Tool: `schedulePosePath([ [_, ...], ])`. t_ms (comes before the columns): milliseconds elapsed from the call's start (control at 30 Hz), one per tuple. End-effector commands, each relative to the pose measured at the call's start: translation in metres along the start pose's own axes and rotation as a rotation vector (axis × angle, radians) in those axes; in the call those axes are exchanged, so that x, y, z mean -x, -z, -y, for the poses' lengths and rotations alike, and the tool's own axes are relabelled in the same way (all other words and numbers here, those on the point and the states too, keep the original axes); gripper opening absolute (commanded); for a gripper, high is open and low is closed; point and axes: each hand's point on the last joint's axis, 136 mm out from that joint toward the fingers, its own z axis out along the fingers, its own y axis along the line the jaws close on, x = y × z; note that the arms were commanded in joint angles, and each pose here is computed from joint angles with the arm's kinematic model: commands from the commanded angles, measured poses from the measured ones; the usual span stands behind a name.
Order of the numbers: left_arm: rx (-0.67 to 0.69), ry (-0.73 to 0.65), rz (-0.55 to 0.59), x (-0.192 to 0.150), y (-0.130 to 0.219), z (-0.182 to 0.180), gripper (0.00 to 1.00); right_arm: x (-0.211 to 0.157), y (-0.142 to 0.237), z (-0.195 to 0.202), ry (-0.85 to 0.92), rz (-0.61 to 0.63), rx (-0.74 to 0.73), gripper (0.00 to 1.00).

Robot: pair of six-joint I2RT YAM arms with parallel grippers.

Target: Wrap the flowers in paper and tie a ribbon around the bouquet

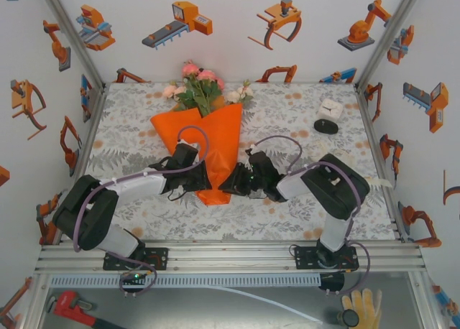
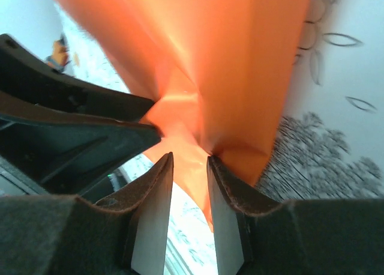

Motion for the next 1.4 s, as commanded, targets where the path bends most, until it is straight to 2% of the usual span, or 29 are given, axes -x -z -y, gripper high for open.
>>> schedulePosePath([
  [0, 0.075, -0.023, -0.038, -0.012, 0.002, -0.016, 0.41, -0.031, 0.001, 0.056, -0.065, -0.052, -0.128, 0.33],
  [167, 0.03, -0.053, -0.027, -0.006, 0.009, -0.005, 0.41, -0.022, 0.007, 0.032, -0.039, -0.027, -0.073, 0.33],
  [333, 0.012, -0.095, 0.066, 0.02, 0.04, 0.01, 0.49, -0.029, 0.008, 0.031, -0.023, -0.048, -0.085, 0.33],
  [433, -0.006, -0.12, 0.132, 0.041, 0.063, 0.023, 0.47, -0.043, 0.008, 0.028, -0.018, -0.077, -0.08, 0.33],
  [533, -0.109, -0.11, 0.14, 0.047, 0.068, 0.048, 0.42, -0.049, 0.01, 0.014, 0.005, -0.085, -0.054, 0.33],
  [633, -0.201, -0.091, 0.108, 0.042, 0.057, 0.07, 0.35, -0.049, 0.011, 0.013, 0.011, -0.076, -0.057, 0.34],
  [767, -0.188, -0.029, 0.004, 0.017, 0.022, 0.07, 0.29, -0.051, 0.009, 0.022, 0.009, -0.081, -0.08, 0.33],
  [867, -0.178, 0.008, -0.062, -0.007, 0.003, 0.06, 0.28, -0.049, 0.009, 0.014, 0.012, -0.076, -0.062, 0.33],
  [1000, -0.09, 0.016, -0.11, -0.033, -0.014, 0.03, 0.28, -0.045, 0.018, -0.006, 0.034, -0.065, -0.025, 0.33],
  [1167, -0.056, 0.001, -0.156, -0.043, -0.029, 0.021, 0.28, -0.07, 0.023, -0.018, 0.108, -0.116, -0.056, 0.34],
  [1367, -0.041, -0.007, -0.131, -0.037, -0.027, 0.021, 0.27, -0.082, 0.019, 0.025, 0.059, -0.103, -0.133, 0.34],
])
